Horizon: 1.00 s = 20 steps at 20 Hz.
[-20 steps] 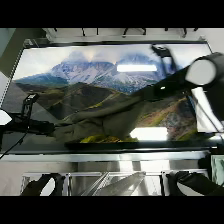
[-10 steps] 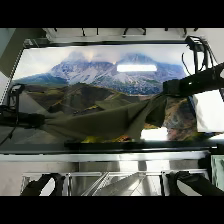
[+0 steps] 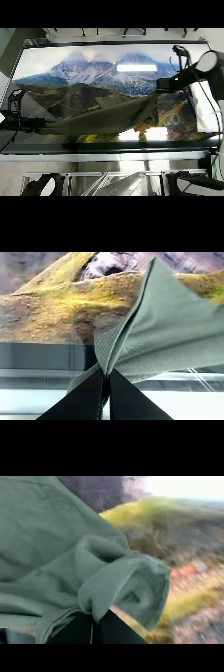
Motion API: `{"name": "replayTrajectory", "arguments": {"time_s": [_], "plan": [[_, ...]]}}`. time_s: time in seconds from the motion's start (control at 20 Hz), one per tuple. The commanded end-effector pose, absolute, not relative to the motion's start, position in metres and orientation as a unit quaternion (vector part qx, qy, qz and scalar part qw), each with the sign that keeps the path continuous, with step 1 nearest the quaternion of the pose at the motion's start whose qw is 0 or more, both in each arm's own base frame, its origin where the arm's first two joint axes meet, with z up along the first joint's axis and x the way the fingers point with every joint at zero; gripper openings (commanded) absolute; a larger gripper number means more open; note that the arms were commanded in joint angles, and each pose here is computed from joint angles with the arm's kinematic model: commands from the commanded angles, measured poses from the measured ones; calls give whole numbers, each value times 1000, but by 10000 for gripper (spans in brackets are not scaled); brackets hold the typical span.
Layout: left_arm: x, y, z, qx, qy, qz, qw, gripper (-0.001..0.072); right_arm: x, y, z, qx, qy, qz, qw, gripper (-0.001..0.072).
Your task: Fold the shirts.
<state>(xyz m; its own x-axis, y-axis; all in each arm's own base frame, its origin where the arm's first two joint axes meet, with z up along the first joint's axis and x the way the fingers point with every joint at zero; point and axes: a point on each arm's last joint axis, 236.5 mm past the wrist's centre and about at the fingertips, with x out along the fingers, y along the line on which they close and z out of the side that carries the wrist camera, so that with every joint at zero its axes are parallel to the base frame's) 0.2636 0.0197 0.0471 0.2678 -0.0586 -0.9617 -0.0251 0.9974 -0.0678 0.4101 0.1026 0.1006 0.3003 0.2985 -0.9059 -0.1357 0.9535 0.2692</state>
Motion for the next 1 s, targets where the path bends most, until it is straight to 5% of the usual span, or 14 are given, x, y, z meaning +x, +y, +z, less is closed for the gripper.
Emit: {"name": "replayTrajectory", "arguments": {"time_s": [0.0, 0.2, 0.4, 0.7, 0.95], "plan": [[278, 22, 49, -32, 562, -4, 827, 13, 439, 127, 65, 115, 579, 165, 791, 30], [303, 26, 81, -28, 548, -5, 836, 13, 424, 165, 98, 139, 555, 255, 779, 31], [306, 26, 163, -25, 483, 4, 875, 13, 390, 162, 191, 122, 469, 271, 832, 30], [235, 24, 301, 13, 328, 31, 944, 13, 269, 143, 311, 120, 357, 262, 889, 30], [233, 47, 378, 37, 251, 83, 964, 12, 188, 130, 313, 99, 384, 256, 882, 29]]}}
